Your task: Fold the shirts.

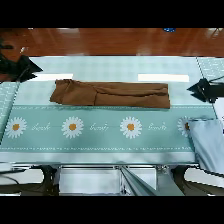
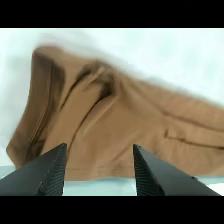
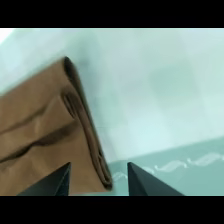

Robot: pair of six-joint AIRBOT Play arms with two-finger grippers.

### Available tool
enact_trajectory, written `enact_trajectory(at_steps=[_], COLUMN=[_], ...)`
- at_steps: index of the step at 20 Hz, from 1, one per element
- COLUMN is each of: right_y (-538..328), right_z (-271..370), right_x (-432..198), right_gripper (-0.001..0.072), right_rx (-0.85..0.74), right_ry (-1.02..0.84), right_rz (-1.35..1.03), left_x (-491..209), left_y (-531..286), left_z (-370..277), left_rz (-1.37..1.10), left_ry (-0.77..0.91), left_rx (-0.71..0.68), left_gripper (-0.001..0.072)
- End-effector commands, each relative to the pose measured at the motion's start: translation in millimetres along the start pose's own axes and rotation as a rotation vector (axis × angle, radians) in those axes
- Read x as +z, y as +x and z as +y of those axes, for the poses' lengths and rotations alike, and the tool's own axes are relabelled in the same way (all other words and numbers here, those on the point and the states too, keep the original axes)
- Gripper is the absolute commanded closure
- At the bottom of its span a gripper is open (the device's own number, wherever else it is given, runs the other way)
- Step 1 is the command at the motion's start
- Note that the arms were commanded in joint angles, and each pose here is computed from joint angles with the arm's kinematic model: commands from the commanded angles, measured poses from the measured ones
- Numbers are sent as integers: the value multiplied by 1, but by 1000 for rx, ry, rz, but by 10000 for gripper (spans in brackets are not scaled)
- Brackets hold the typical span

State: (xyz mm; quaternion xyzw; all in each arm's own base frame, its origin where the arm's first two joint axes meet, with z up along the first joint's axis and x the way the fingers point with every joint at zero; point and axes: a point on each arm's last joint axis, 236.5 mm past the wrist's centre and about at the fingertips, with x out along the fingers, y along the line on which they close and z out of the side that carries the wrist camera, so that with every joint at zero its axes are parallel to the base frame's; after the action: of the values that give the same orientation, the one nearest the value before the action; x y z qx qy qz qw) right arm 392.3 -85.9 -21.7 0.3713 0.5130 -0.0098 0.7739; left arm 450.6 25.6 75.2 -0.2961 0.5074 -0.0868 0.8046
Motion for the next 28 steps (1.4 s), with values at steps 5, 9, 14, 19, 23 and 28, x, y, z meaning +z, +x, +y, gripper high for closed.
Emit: enact_trajectory(at_steps=[5,9,14,19,23,28], right_y=[58,93,129,150,120,25], right_z=[-8,12,52,94,111,99], right_x=[-35,-43,-38,-35,-44,-57], right_gripper=[299,299,299,639,691,691], right_rx=[94,123,171,196,200,-4], right_ry=[160,143,127,23,-123,-357], right_rz=[23,110,156,172,208,157], left_x=[-97,-134,-146,-152,-150,-160], left_y=[-7,26,42,53,56,59], left_z=[-68,-90,-103,-105,-103,-126], left_rz=[-93,14,46,72,69,77], left_ry=[267,328,359,352,347,360], left_rx=[-21,-58,-75,-76,-72,-132], left_gripper=[204,204,204,205,257,689])
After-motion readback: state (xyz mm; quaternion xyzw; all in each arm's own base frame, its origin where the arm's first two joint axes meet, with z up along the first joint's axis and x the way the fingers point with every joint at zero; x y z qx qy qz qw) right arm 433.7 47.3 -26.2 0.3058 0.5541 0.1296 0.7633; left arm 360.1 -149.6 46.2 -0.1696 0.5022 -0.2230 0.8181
